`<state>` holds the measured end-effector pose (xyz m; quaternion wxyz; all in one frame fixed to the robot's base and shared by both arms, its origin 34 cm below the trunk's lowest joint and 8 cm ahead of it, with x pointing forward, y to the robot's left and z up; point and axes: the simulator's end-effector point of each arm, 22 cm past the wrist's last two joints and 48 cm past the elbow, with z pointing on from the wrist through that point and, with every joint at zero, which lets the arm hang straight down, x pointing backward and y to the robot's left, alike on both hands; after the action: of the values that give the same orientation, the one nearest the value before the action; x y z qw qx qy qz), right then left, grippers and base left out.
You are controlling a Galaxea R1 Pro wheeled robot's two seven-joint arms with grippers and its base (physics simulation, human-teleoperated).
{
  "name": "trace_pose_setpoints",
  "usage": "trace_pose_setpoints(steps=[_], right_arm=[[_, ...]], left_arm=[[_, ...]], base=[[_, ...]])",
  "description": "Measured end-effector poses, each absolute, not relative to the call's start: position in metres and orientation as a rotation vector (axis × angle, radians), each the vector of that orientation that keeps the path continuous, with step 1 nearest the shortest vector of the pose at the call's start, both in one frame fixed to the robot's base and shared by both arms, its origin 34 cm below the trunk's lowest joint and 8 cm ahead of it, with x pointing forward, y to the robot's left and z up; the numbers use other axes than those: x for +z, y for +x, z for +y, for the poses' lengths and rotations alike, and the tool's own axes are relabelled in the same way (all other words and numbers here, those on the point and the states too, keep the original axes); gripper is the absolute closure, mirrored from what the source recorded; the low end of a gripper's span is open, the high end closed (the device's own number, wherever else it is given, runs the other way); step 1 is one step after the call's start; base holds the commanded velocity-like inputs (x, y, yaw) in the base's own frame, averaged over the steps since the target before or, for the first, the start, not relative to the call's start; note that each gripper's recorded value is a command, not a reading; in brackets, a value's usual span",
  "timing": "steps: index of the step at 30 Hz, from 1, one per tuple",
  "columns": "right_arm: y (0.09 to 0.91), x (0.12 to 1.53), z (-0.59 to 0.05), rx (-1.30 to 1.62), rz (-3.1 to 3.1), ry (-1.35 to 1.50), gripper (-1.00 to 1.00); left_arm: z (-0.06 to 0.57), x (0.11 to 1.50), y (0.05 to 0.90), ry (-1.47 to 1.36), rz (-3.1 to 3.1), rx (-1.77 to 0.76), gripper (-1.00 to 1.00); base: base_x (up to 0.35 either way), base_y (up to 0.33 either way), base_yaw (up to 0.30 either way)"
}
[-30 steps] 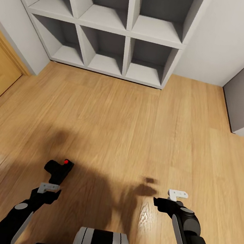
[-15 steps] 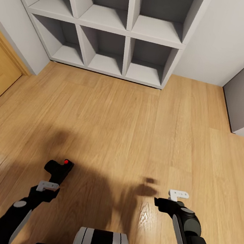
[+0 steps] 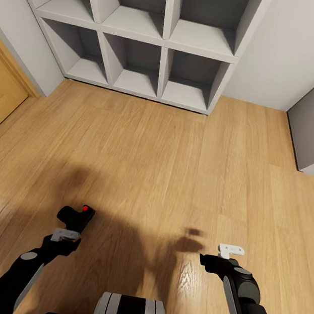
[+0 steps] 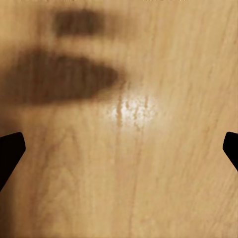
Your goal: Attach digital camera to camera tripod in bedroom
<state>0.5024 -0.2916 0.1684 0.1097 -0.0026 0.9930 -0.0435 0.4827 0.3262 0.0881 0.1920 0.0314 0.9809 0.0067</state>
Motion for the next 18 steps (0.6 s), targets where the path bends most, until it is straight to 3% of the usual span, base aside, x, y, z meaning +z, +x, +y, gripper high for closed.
trace_pose_setpoints(steps=[15, 16, 18], right_arm=[[0.502, 0.168, -0.292, -0.13, 2.92, -0.008, -1.0], [0.502, 0.168, -0.293, -0.13, 2.92, -0.008, -1.0], [0.502, 0.168, -0.293, -0.13, 2.92, -0.008, -1.0]], left_arm=[[0.249, 0.098, 0.496, 0.171, 2.752, -0.206, -1.0], [0.162, 0.11, 0.448, 0.167, 2.89, -0.721, -1.0], [0.133, 0.122, 0.443, 0.166, 2.863, -0.881, -1.0]], base=[[0.0, 0.0, 0.0], [0.0, 0.0, 0.0], [0.0, 0.0, 0.0]])
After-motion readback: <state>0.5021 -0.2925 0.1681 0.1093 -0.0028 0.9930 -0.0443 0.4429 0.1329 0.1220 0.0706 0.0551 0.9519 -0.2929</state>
